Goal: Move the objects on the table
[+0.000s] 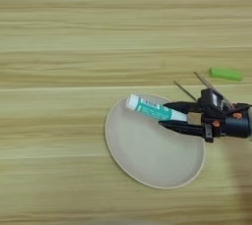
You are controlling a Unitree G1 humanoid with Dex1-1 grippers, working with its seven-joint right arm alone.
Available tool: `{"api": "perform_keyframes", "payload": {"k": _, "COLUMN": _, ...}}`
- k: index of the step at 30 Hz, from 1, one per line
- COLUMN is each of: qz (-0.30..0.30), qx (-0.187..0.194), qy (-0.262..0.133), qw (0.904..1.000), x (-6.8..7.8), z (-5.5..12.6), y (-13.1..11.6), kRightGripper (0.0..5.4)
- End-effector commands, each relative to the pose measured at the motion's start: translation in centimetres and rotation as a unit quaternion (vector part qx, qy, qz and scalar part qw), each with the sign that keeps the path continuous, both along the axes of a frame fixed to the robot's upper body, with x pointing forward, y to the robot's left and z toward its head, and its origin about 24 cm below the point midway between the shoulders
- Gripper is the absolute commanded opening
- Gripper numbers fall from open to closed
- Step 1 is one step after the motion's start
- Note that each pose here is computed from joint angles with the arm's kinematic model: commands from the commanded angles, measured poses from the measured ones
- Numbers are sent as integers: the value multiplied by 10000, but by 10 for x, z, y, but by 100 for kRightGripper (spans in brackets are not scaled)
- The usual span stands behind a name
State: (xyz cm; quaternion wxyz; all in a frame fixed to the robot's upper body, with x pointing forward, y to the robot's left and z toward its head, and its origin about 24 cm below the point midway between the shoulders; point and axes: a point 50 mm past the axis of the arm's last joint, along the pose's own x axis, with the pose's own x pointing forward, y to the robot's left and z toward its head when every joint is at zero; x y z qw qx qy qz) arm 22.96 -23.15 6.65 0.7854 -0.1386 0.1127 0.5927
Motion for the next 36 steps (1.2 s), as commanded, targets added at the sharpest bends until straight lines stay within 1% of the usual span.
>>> {"api": "perform_keyframes", "payload": {"k": 1, "qz": -43, "qx": -273, "qy": -516, "qw": 9983, "x": 9, "z": 16, "y": -2, "kRightGripper": 170}}
{"api": "perform_keyframes", "payload": {"k": 10, "qz": -32, "qx": -388, "qy": -408, "qw": 9984, "x": 8, "z": 7, "y": 1, "kRightGripper": 170}}
{"api": "perform_keyframes", "payload": {"k": 19, "qz": -6, "qx": -631, "qy": -362, "qw": 9974, "x": 7, "z": -2, "y": 0, "kRightGripper": 170}}
{"api": "perform_keyframes", "payload": {"k": 31, "qz": -58, "qx": -723, "qy": -206, "qw": 9972, "x": 10, "z": -11, "y": 0, "kRightGripper": 170}}
{"api": "perform_keyframes", "payload": {"k": 36, "qz": -91, "qx": -742, "qy": -197, "qw": 9970, "x": 11, "z": -13, "y": -1, "kRightGripper": 170}}
